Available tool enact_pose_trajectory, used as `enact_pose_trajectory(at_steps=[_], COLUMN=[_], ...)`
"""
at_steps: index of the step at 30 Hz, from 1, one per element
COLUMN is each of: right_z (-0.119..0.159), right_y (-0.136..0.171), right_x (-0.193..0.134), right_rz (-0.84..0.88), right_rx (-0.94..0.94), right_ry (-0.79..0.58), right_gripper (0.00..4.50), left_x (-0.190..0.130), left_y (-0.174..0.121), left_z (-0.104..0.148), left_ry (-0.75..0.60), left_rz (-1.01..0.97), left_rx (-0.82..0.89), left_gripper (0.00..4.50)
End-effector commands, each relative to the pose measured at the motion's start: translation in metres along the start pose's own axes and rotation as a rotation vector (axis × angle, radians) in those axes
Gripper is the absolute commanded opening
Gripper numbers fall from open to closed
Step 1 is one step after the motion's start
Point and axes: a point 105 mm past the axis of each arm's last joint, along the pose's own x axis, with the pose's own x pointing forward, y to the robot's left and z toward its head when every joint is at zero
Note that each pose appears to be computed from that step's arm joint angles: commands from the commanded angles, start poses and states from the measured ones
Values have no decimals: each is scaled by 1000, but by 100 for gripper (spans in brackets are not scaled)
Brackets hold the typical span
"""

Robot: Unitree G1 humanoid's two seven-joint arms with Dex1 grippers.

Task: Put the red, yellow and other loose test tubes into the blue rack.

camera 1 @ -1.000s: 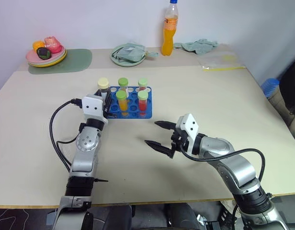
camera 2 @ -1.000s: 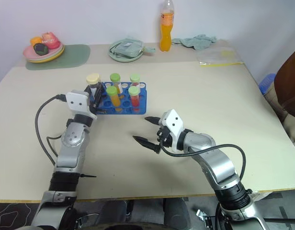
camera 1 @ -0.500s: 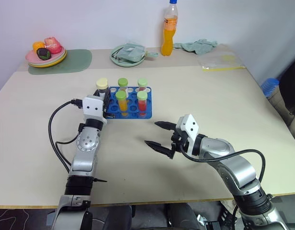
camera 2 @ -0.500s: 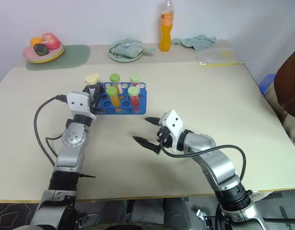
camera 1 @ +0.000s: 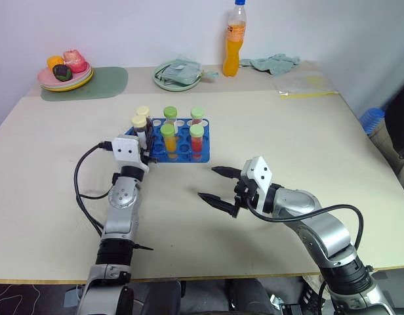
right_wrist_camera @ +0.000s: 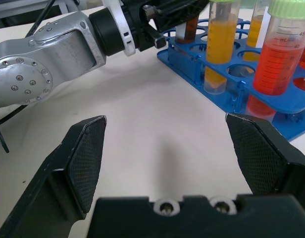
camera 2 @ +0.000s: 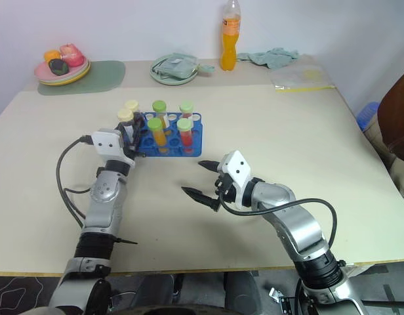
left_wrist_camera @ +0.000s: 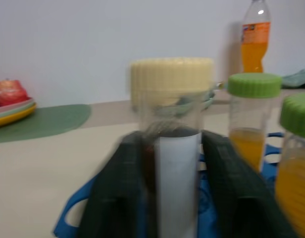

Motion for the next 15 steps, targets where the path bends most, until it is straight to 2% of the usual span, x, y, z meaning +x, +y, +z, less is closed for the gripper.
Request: enact_pose_trajectory(at_steps=[1,5,10,15], right_z=[19,23,23,18], right_y=[-2,-11,-30,-65], right_x=[-6,-16,-47,-86], right_rz=[-17,-43,-95,-222], right_rx=[-47,-54,-55,-55], right_ry=[-62,-63,-21,44], right_gripper=[429,429,429,429], left_x=[-5,-23,-50,-74], left_y=[4,20,41,72], left_z=[20,40,72,58], left_ry=[-83,-115,-101,108], left_rz=[-3,-28,-114,-209], left_rx=[-11,-15,-25,79], left_gripper=[418,418,418,418])
